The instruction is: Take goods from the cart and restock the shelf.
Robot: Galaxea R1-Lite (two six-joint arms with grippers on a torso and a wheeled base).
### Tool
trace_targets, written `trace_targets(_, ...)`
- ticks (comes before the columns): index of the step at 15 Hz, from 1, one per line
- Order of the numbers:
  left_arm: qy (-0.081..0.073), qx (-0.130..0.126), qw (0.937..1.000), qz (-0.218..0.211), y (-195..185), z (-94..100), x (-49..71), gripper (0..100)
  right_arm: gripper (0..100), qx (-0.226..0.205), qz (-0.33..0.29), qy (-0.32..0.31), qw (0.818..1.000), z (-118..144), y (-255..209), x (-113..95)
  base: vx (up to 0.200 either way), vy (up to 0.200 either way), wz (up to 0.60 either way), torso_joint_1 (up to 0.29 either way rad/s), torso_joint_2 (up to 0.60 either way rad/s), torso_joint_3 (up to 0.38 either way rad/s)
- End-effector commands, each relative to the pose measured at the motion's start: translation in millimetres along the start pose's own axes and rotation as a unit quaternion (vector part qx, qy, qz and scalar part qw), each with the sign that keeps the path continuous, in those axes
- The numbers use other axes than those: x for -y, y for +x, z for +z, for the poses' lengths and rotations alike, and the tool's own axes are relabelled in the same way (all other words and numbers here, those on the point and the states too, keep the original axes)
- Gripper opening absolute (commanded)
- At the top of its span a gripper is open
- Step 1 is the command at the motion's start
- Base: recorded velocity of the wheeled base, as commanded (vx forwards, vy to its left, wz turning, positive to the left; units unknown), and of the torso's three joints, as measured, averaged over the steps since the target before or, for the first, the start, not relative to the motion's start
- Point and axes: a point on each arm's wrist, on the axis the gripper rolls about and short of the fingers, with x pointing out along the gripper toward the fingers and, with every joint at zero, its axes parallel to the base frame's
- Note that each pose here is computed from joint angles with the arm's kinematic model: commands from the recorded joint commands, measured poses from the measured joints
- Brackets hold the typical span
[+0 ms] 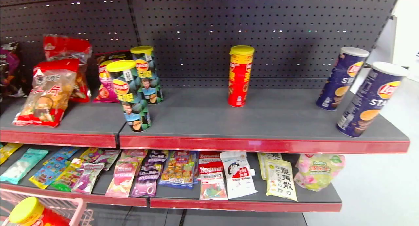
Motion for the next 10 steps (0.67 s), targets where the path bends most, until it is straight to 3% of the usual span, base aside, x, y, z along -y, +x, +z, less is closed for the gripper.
trace_targets(1, 0.0, 0.0, 1.0, 0.0, 0.0, -0.2, 0.0, 100, 100, -0.001, 0.0, -0.001, 1.0, 0.2, 0.0, 0.0, 0.0, 0.0, 0.6, 0.002, 0.0, 0.002)
trace_targets(7, 0.0, 0.001, 1.0, 0.001, -0.1, 0.2, 0.0, 100, 100, -0.001, 0.0, 0.0, 1.0, -0.1, 0.1, 0.0, 0.0, 0.0, 0.6, 0.004, 0.0, 0.001)
trace_targets(10, -0.001, 0.001, 1.0, 0.002, -0.1, 0.2, -0.1, 100, 100, -0.001, 0.0, 0.001, 1.0, -0.1, 0.1, 0.0, 0.0, 0.0, 0.0, 0.0, 0.0, 0.0)
